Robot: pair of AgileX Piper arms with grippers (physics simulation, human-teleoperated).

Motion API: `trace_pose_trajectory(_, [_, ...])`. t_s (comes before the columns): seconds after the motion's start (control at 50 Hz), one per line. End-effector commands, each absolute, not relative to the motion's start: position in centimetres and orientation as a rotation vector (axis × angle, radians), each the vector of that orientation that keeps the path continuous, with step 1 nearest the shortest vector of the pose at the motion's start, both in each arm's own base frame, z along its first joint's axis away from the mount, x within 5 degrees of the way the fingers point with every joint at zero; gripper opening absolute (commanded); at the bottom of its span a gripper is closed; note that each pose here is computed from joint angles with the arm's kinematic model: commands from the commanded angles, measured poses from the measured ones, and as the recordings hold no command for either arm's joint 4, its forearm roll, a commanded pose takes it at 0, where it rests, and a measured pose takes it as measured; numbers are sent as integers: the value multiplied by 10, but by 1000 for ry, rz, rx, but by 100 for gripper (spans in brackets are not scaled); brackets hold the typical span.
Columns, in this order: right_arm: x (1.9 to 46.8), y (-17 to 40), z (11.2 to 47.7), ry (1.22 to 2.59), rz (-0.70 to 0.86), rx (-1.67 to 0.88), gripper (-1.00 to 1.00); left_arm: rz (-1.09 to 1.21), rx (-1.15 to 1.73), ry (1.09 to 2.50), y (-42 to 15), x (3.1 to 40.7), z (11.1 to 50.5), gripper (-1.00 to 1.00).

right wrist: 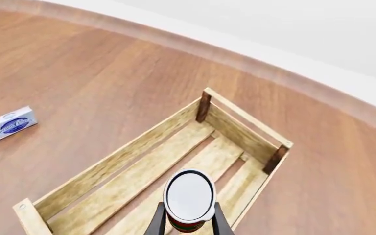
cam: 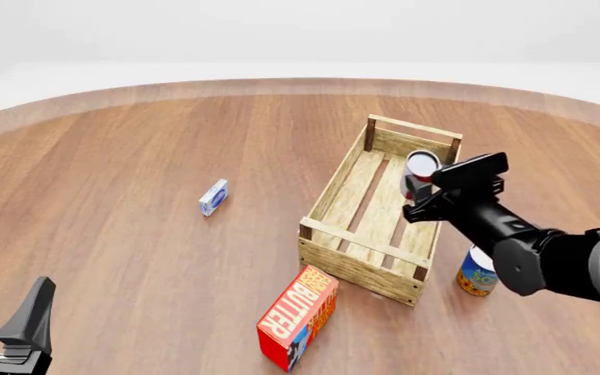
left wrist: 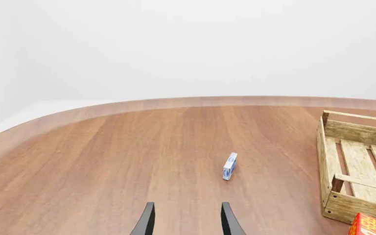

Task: Pick up the tomato sauce, and put it in the wooden tray.

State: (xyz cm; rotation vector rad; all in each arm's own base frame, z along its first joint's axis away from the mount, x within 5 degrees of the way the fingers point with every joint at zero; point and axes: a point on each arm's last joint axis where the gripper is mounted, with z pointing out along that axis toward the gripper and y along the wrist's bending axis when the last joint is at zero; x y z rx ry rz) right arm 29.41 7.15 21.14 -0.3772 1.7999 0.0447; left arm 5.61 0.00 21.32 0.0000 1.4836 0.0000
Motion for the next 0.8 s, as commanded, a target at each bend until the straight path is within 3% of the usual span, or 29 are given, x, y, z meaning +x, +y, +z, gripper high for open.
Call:
trace_pose_trajectory(0.02, [303,77,204,1809,68,-365,-100,0,0,1484,0,56,213,100])
trace_pose_trajectory(0.8, [329,86,180,1844,73,-379,-100,0,0,1484,0,56,213,100])
